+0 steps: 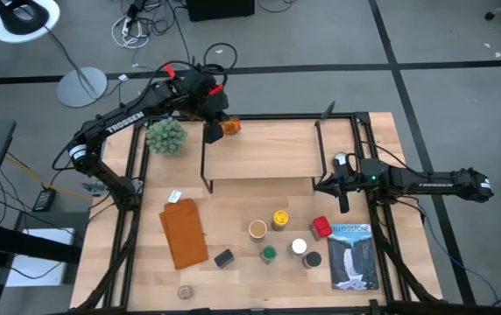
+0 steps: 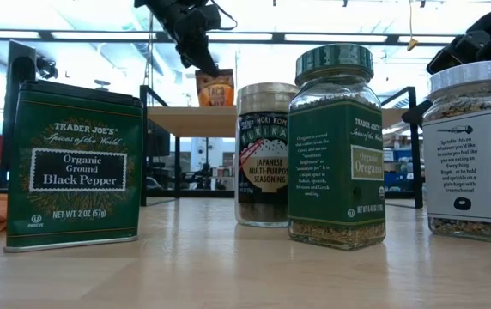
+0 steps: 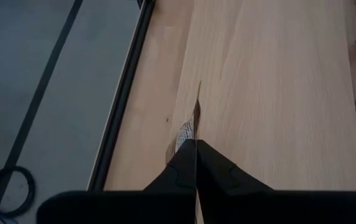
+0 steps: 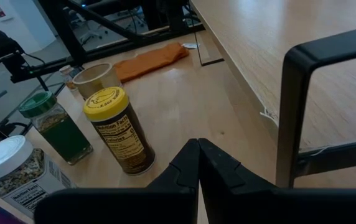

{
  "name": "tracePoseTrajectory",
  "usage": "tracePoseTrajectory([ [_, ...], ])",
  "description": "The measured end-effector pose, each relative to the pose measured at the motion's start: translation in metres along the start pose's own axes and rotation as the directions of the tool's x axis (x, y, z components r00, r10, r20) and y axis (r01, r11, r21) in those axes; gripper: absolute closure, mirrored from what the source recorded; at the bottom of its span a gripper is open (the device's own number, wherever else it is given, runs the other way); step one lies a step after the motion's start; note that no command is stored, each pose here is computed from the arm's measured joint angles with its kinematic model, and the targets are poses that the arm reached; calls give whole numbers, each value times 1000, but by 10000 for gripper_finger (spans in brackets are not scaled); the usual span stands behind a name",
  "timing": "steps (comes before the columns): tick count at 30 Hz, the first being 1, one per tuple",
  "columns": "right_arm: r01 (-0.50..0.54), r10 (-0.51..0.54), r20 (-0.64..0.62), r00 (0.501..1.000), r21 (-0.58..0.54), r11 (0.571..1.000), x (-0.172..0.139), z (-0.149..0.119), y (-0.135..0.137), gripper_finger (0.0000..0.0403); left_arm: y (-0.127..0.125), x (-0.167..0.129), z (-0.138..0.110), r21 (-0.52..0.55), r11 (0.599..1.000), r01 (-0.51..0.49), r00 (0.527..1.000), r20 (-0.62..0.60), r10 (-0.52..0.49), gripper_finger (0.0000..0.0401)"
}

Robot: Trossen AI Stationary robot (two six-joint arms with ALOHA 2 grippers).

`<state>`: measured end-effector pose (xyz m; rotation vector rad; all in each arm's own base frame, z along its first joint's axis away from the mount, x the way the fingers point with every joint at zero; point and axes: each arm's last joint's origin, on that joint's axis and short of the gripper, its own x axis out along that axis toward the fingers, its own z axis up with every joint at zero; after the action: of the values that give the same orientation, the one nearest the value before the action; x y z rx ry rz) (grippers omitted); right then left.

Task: Shelf spices
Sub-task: Put the orange seasoning bag on the shelf

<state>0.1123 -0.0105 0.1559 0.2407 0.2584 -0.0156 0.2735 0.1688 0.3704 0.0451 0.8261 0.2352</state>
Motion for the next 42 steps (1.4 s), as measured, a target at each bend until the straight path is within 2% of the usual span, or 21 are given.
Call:
tracePoseTrajectory([
  [15,0,0,0,1000,0,1000,0,0,0,392,-12,2,4,21,999,29,1000,2,-29,396],
  [31,0,0,0,1000,0,1000,0,0,0,392,-11,1,4,21,1000,0,1000,-7,0,396],
  [42,0,0,0,1000,0,1000,0,0,0,392,-12,-15,14,26,1000,-4,1000,9,4,396],
])
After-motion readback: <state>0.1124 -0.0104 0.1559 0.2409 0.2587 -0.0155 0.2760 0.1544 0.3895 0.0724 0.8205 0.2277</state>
